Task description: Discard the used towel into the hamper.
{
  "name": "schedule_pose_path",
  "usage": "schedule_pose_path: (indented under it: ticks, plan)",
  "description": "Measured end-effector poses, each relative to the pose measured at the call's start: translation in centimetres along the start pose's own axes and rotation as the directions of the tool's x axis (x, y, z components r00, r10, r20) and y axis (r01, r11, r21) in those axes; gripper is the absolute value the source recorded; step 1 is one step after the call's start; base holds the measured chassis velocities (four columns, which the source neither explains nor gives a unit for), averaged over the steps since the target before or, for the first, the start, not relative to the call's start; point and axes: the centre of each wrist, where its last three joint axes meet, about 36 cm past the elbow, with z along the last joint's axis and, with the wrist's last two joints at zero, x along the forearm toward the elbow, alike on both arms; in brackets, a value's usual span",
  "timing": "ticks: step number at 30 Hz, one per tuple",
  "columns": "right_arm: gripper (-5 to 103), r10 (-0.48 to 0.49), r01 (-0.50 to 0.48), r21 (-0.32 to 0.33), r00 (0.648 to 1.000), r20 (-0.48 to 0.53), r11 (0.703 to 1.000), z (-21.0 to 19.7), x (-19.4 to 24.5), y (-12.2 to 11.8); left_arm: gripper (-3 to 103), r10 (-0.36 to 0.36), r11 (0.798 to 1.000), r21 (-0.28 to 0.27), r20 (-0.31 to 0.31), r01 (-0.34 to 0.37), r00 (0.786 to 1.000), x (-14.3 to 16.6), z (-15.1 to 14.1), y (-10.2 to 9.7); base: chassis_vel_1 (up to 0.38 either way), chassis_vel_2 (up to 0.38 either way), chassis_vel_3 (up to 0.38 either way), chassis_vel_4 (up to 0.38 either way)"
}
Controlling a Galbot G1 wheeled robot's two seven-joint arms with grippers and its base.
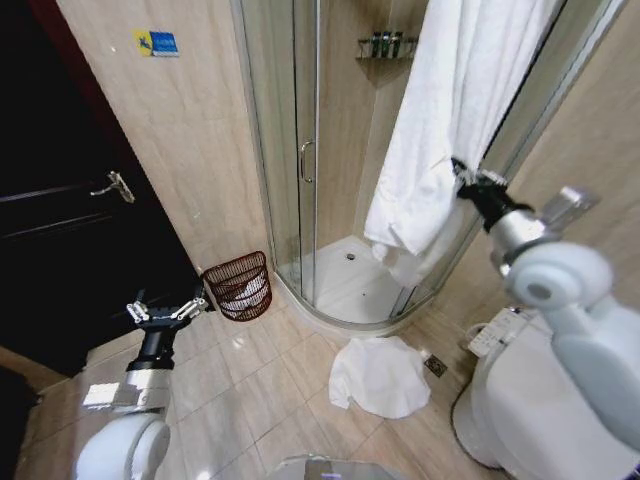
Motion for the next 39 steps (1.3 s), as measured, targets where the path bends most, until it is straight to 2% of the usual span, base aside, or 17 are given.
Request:
schedule_pose_path:
  ticks: [7, 14, 19, 26, 32, 39]
  plan:
    - [4, 0.003, -0.004, -0.020, 1.000, -0.030, 1.000, 2.9, 2.6, 1.5, 100, 0.002, 1.000, -0.005, 0.005, -0.002, 1.000, -0.1, -0.3, 0.3, 0.000, 0.000, 0.000, 0.000]
    - [4, 0.016, -0.015, 0.042, 0.999, -0.030, 0.999, 7.5, 6.2, 2.3, 100, 0.006, 1.000, 0.001, 0.002, -0.006, 1.000, 0.1, 0.1, 0.2, 0.000, 0.000, 0.000, 0.000]
    - [4, 0.029, -0.028, 0.018, 0.998, -0.051, 0.999, 9.3, 9.1, 3.8, 100, 0.014, 1.000, 0.003, 0.000, -0.014, 1.000, 0.0, 0.2, 0.2, 0.000, 0.000, 0.000, 0.000]
    - [4, 0.059, -0.059, 0.013, 0.997, -0.045, 0.998, 10.3, 11.2, 5.3, 100, 0.030, 0.999, 0.015, -0.001, -0.030, 1.000, 0.1, 0.4, -0.3, 0.000, 0.000, 0.000, 0.000]
    - [4, 0.065, -0.065, 0.005, 0.998, -0.012, 0.998, 9.3, 12.4, 6.2, 100, 0.042, 0.999, 0.020, -0.003, -0.041, 0.999, 0.1, 0.7, -0.6, 0.000, 0.000, 0.000, 0.000]
    - [4, 0.092, -0.093, 0.013, 0.995, 0.028, 0.996, 7.7, 13.6, 6.8, 100, 0.068, 0.997, 0.037, -0.004, -0.068, 0.998, -0.1, 1.1, -1.9, 0.000, 0.000, 0.000, 0.000]
